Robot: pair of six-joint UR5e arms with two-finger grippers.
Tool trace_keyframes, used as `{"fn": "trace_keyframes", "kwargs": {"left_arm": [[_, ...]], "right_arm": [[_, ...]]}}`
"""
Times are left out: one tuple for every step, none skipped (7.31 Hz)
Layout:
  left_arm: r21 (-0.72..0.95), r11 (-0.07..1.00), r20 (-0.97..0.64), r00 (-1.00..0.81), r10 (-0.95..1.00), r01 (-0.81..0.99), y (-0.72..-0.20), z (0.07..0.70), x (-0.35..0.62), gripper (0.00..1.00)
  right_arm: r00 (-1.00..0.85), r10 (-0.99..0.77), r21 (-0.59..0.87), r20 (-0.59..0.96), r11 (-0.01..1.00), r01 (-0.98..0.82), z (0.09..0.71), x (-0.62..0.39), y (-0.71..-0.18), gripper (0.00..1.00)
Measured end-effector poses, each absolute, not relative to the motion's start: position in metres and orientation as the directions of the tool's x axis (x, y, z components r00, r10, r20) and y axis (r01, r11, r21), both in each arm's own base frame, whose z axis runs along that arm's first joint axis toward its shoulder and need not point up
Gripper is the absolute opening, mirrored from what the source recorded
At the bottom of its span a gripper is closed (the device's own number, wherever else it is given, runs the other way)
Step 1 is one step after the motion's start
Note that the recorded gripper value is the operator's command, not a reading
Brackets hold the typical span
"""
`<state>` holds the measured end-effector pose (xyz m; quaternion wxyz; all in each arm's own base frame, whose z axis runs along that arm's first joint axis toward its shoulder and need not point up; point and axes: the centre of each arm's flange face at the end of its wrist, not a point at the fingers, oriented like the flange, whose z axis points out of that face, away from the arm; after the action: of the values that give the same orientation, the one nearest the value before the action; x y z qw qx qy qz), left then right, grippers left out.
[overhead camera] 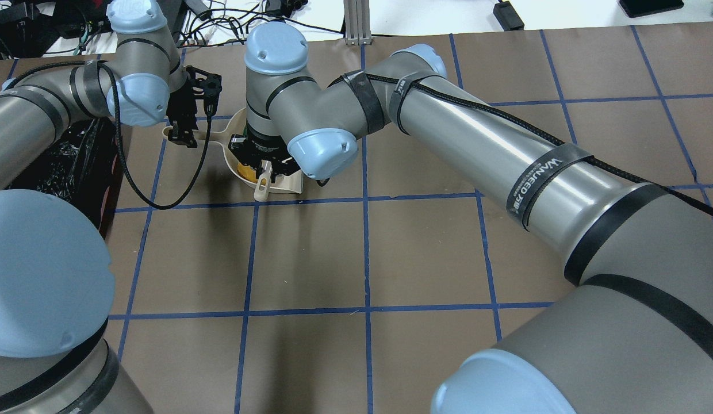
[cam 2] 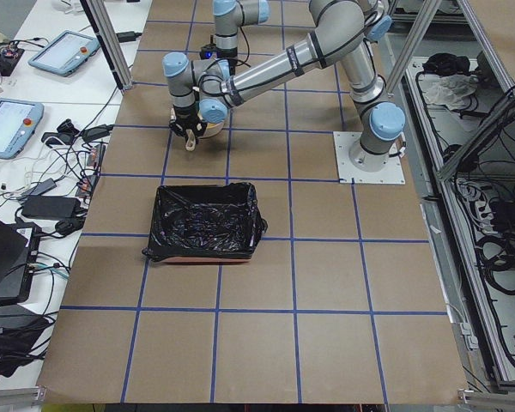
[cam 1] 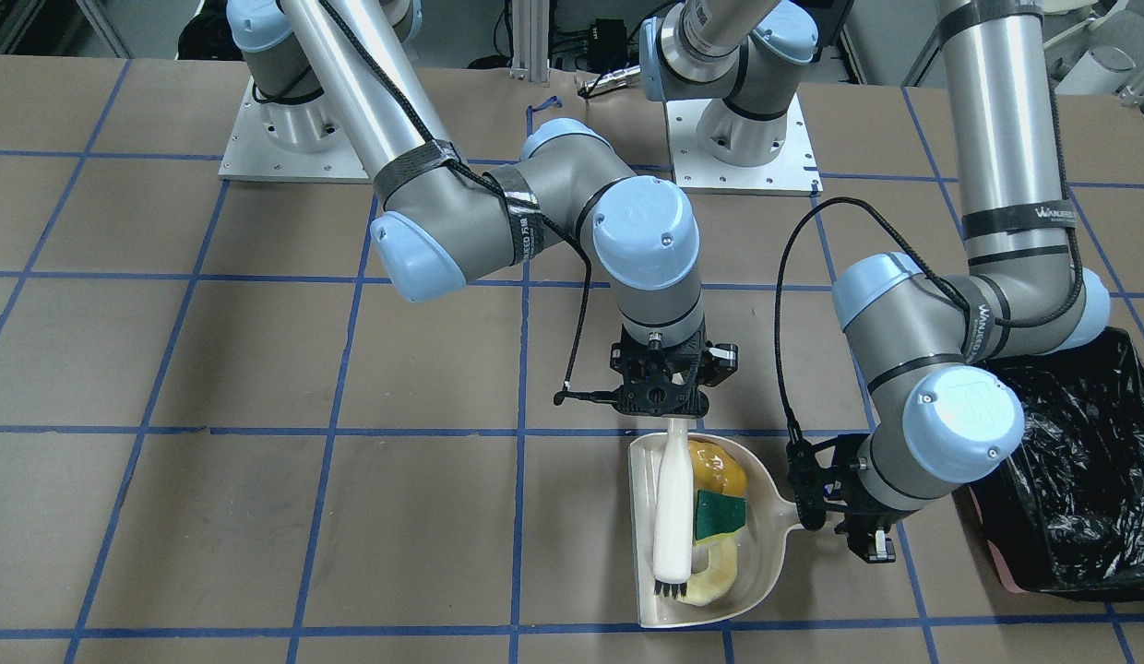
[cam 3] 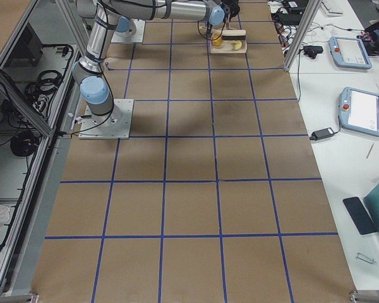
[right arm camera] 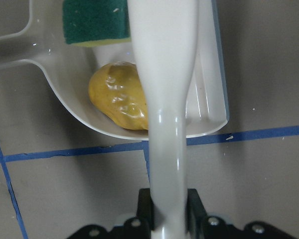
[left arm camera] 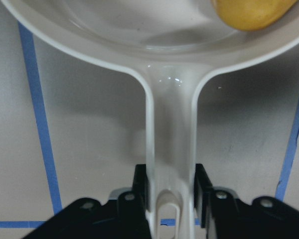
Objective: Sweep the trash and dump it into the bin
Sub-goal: 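Brush the items deeper into the dustpan with the right gripper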
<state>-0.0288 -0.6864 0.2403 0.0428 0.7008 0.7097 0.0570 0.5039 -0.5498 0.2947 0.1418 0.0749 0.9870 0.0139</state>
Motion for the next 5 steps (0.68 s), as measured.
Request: {"fn": "trace_keyframes", "kwargs": {"left_arm": [[0.141, 0.010, 0.019, -0.013, 1.000, 0.990, -0.686, 0.240, -0.029, 0.18], [0.141, 0.010, 0.019, -0.013, 1.000, 0.990, -0.686, 0.241, -0.029, 0.18], [0.141, 0.011, 0.018, -0.013, 1.000, 0.990, -0.686, 0.241, -0.029, 0.18], [0.141, 0.010, 0.018, -0.013, 1.000, 0.990, -0.686, 0.241, -0.029, 0.18], [0.141, 0.010, 0.019, -0.013, 1.000, 0.990, -0.686, 0.241, -0.030, 0.18]], "right_arm": [[-0.958, 0.124, 0.036, -0.259, 0.992, 0.119, 0.292, 0.502, -0.550, 0.00], [-0.966, 0.103, 0.025, -0.237, 0.995, 0.100, 0.285, 0.504, -0.548, 0.00], [-0.968, 0.104, 0.023, -0.229, 0.995, 0.101, 0.281, 0.505, -0.547, 0.00], [-0.968, 0.107, 0.022, -0.228, 0.994, 0.105, 0.280, 0.506, -0.547, 0.00], [-0.967, 0.108, 0.020, -0.229, 0.994, 0.106, 0.282, 0.505, -0.547, 0.00]]}}
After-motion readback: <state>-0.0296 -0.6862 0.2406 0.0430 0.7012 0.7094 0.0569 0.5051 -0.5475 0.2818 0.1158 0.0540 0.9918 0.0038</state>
